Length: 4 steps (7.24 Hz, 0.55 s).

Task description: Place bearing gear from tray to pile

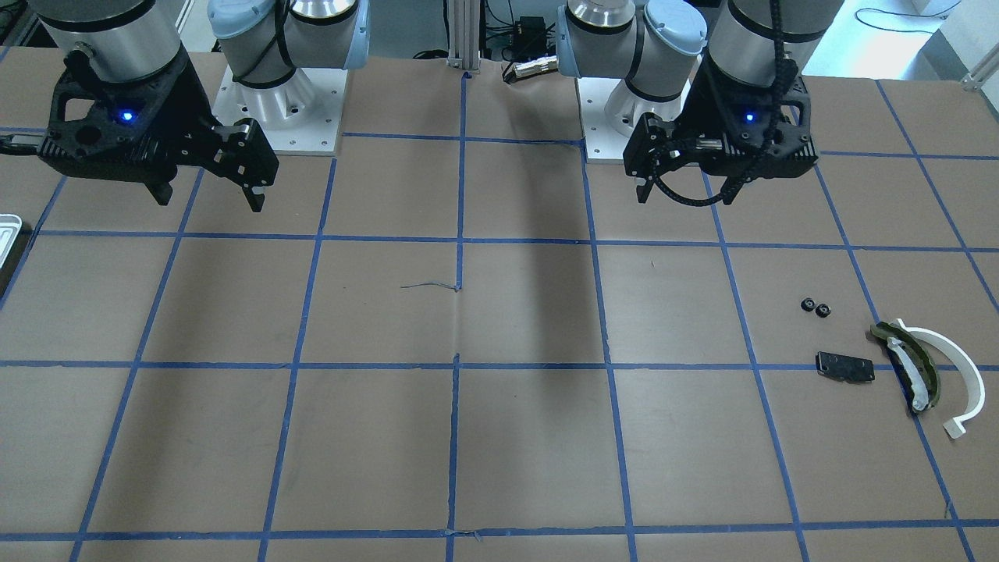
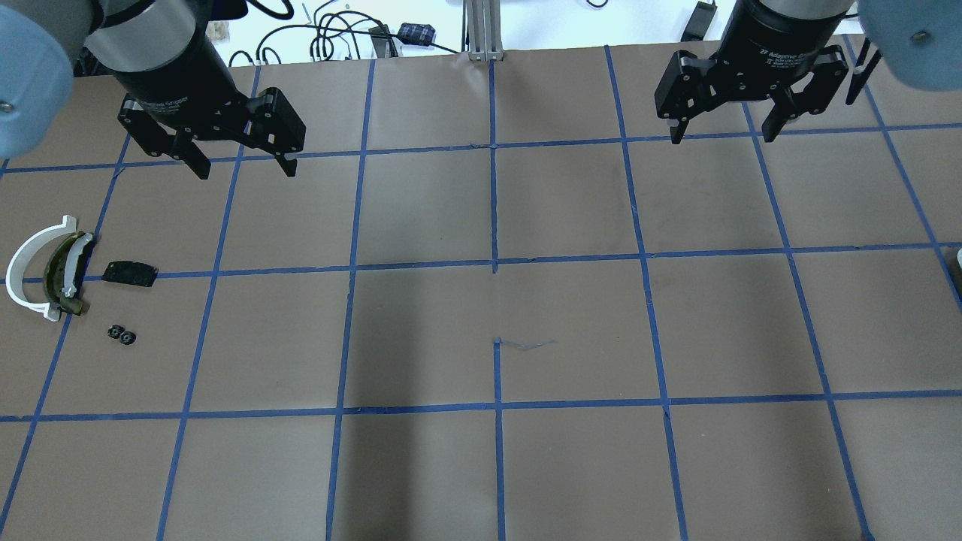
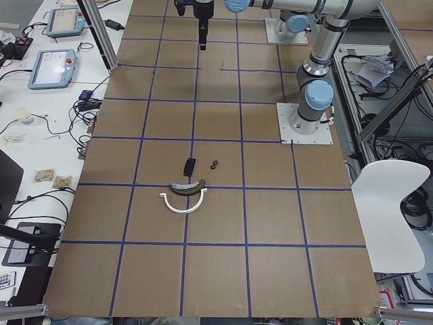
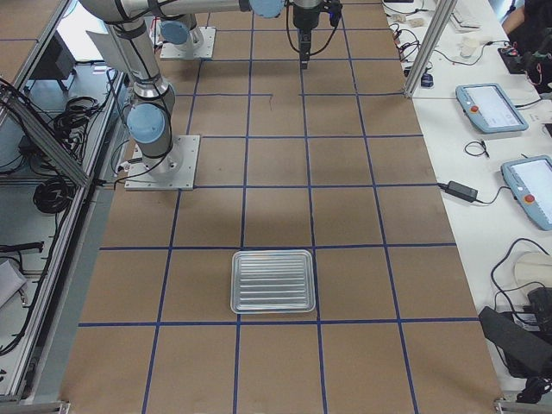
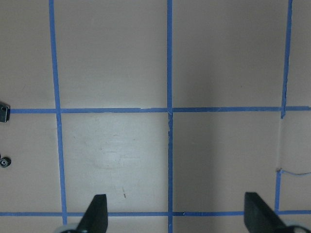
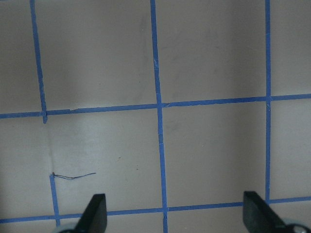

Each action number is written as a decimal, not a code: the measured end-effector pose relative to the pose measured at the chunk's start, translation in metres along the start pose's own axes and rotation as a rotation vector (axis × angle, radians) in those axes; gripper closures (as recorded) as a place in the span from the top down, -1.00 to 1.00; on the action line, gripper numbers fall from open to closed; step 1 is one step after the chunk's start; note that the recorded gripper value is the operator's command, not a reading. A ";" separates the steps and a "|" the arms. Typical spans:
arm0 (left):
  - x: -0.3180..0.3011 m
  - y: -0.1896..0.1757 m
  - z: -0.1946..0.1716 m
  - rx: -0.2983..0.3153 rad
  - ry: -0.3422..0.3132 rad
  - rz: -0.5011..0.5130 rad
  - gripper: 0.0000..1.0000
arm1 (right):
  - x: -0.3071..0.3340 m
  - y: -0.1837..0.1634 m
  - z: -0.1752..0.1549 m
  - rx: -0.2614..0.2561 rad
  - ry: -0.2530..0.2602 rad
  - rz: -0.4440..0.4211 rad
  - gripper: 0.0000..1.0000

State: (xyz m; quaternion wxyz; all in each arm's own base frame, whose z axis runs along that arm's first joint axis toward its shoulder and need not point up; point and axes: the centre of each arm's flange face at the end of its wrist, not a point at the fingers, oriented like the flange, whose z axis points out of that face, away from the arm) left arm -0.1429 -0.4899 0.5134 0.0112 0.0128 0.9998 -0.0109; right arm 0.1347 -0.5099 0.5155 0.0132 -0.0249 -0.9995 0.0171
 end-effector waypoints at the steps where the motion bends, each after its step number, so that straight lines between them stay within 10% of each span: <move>1: 0.005 0.005 -0.006 0.021 -0.001 0.009 1.00 | 0.000 0.000 0.000 0.000 0.000 0.000 1.00; 4: -0.001 0.000 -0.015 0.072 0.012 -0.015 1.00 | 0.000 0.000 0.000 0.001 0.000 0.000 1.00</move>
